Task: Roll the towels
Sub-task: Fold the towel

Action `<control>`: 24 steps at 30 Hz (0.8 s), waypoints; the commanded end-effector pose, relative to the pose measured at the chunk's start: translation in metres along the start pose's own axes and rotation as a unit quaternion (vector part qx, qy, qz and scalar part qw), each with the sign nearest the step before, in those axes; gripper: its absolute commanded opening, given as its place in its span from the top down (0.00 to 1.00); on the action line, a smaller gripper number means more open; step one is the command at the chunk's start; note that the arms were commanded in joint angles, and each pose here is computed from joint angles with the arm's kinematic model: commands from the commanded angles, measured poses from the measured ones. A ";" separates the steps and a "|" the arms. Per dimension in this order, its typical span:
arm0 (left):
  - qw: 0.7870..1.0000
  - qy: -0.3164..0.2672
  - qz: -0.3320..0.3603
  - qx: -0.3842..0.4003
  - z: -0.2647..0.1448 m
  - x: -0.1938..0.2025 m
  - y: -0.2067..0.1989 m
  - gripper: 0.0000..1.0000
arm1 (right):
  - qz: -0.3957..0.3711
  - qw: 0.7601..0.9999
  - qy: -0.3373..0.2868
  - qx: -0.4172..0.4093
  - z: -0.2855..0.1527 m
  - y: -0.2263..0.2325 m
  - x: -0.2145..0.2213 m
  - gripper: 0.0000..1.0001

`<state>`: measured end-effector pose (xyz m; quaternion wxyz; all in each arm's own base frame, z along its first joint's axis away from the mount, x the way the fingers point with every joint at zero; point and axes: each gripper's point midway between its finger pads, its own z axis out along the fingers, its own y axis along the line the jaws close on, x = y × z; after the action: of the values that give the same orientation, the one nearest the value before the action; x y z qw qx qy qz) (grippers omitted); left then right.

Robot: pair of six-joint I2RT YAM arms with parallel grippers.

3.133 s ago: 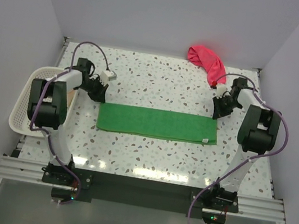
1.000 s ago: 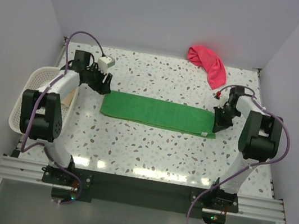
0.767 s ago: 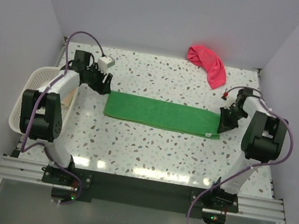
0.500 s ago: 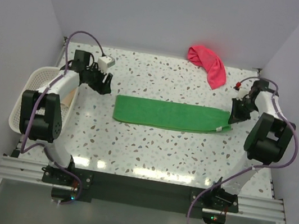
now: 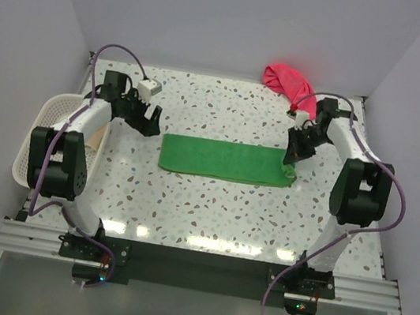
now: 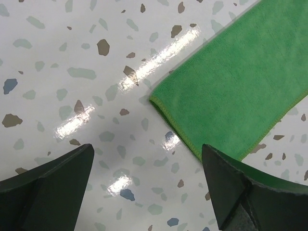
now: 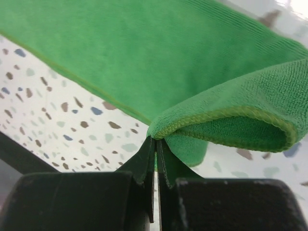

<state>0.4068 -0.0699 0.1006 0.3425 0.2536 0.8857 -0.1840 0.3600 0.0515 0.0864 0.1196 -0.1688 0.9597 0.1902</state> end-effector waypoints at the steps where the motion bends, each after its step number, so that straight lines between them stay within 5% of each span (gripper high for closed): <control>1: 1.000 -0.015 -0.017 0.013 -0.006 -0.010 -0.008 0.00 | -0.004 0.999 -0.003 -0.048 0.006 0.034 -0.009 1.00; 24: 0.997 0.013 -0.074 -0.002 0.001 0.004 -0.003 0.00 | 0.001 0.994 0.043 -0.097 0.076 0.078 -0.023 1.00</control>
<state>0.3980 -0.0718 0.0919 0.3097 0.1923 0.9089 -0.2025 0.3529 0.1445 0.0424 0.0455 -0.1908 0.9464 0.2566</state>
